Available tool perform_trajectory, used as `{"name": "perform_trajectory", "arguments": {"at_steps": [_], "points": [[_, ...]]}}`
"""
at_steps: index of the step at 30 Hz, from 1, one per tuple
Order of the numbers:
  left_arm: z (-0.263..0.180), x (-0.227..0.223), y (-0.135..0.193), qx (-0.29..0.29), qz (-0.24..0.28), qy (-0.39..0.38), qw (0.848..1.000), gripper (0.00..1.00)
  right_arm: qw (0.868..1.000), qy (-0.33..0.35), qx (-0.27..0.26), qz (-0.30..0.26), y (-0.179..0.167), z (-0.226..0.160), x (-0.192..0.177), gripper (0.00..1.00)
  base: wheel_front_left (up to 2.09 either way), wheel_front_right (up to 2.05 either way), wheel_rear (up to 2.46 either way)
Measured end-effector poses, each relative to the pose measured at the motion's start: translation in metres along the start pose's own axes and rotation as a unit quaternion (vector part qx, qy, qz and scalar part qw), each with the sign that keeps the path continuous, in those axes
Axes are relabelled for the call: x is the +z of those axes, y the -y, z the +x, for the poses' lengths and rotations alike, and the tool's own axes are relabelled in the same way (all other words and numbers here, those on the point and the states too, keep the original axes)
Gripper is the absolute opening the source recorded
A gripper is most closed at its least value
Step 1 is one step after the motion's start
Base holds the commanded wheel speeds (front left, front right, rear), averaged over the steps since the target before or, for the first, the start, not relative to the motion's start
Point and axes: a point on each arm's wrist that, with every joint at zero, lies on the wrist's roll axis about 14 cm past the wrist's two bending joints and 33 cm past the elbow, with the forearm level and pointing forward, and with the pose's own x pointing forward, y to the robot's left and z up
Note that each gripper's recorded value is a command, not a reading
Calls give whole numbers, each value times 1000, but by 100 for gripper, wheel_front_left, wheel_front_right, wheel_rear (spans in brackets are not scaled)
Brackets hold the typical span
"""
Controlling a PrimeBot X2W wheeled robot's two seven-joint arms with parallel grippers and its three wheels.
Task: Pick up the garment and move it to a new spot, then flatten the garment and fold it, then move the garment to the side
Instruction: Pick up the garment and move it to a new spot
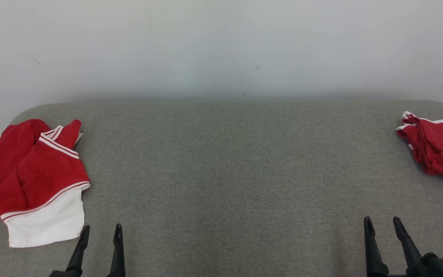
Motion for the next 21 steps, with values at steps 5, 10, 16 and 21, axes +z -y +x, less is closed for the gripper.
{"name": "perform_trajectory", "arguments": {"at_steps": [5,10,16,21], "points": [[-4,0,-10,16,2,-1,1000,100,1000,-4,12,2,-8,4,-3,100,0,0,0],[-14,1,-29,45,8,-2,999,100,999,-12,38,7,-26,12,-9,100,0,0,0],[-35,5,-59,97,16,1,995,100,996,-23,84,12,-57,25,-17,100,0,0,0],[-61,7,-87,149,23,1,989,100,991,-33,128,12,-85,38,-24,100,0,0,0]]}}
